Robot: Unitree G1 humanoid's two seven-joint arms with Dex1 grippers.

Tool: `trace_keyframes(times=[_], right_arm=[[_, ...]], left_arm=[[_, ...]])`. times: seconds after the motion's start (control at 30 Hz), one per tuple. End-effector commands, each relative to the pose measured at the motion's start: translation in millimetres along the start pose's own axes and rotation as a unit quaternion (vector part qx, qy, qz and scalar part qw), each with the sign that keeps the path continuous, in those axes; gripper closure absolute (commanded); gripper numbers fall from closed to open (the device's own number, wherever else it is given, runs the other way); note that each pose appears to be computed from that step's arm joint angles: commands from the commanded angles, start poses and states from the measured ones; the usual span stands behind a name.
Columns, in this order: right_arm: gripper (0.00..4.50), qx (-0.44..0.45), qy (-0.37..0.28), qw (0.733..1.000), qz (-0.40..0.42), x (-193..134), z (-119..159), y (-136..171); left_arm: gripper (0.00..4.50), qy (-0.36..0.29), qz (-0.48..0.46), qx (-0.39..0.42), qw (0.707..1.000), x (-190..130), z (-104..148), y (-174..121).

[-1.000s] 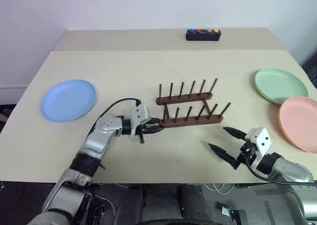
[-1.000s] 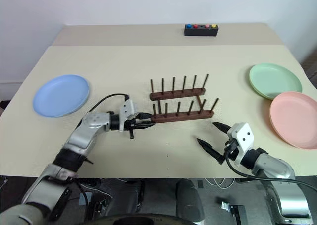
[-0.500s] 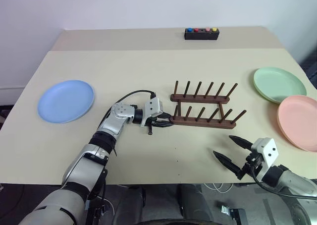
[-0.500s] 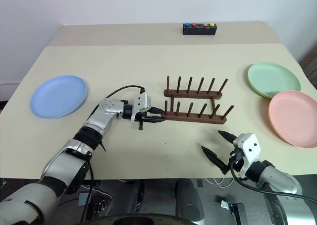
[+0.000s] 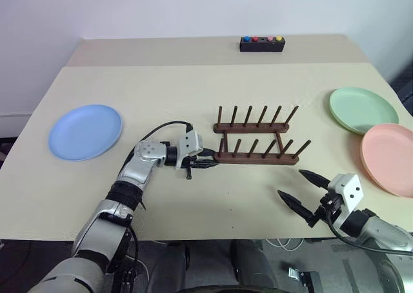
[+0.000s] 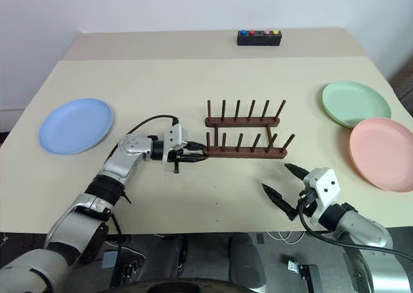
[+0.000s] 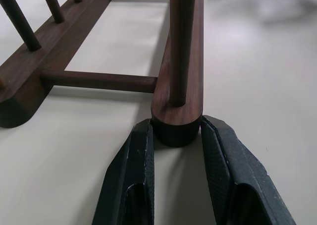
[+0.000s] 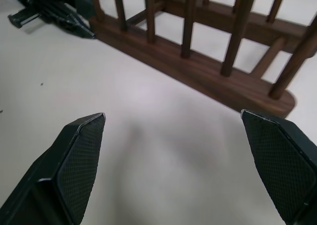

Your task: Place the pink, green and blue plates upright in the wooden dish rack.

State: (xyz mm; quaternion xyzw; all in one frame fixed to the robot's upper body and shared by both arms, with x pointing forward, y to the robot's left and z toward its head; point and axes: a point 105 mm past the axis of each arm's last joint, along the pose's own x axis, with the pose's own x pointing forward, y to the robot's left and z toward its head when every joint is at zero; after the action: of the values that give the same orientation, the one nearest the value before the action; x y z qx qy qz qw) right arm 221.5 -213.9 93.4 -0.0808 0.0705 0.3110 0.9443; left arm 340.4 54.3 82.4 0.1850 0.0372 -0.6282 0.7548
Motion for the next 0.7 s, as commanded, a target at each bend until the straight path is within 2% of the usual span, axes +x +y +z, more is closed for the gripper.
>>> trace_keyframes(times=[0.03,0.13,0.37,0.4,0.47,0.53,0.57,0.63,0.7], right_arm=[[0.0,-0.012,-0.013,1.0,0.01,3.7,8.9,0.8],[0.0,-0.013,-0.013,1.0,0.011,4.8,9.7,0.4],[0.0,-0.017,-0.01,1.0,-0.003,1.8,9.9,-2.9],[0.0,-0.017,-0.008,1.0,-0.008,0.5,9.9,-4.3],[0.0,-0.02,0.0,1.0,-0.02,-3.9,8.0,-9.3],[0.52,-0.02,0.018,0.999,-0.038,-7.0,2.2,-17.2],[0.78,-0.021,0.027,0.999,-0.043,-7.5,-0.5,-20.1],[1.74,-0.024,0.036,0.998,-0.046,-7.0,-3.4,-22.5],[2.76,-0.026,0.036,0.998,-0.047,-4.1,-3.5,-23.4]], left_arm=[[3.75,0.0,0.009,0.003,1.0,-2.5,3.0,1.8],[3.75,-0.001,0.011,-0.005,1.0,-1.6,3.9,2.8],[0.29,0.004,0.026,-0.008,1.0,-8.5,4.3,6.7],[0.08,0.007,0.036,-0.001,0.999,-11.5,4.7,8.8],[0.08,0.0,0.065,-0.01,0.998,-24.2,7.7,12.5],[0.0,0.001,0.077,-0.022,0.997,-35.9,6.5,8.2],[0.32,0.002,0.081,-0.028,0.996,-40.1,5.5,4.4],[0.85,0.001,0.082,-0.043,0.996,-44.9,4.0,-5.2],[1.74,0.001,0.067,-0.049,0.997,-44.7,3.5,-19.9]])
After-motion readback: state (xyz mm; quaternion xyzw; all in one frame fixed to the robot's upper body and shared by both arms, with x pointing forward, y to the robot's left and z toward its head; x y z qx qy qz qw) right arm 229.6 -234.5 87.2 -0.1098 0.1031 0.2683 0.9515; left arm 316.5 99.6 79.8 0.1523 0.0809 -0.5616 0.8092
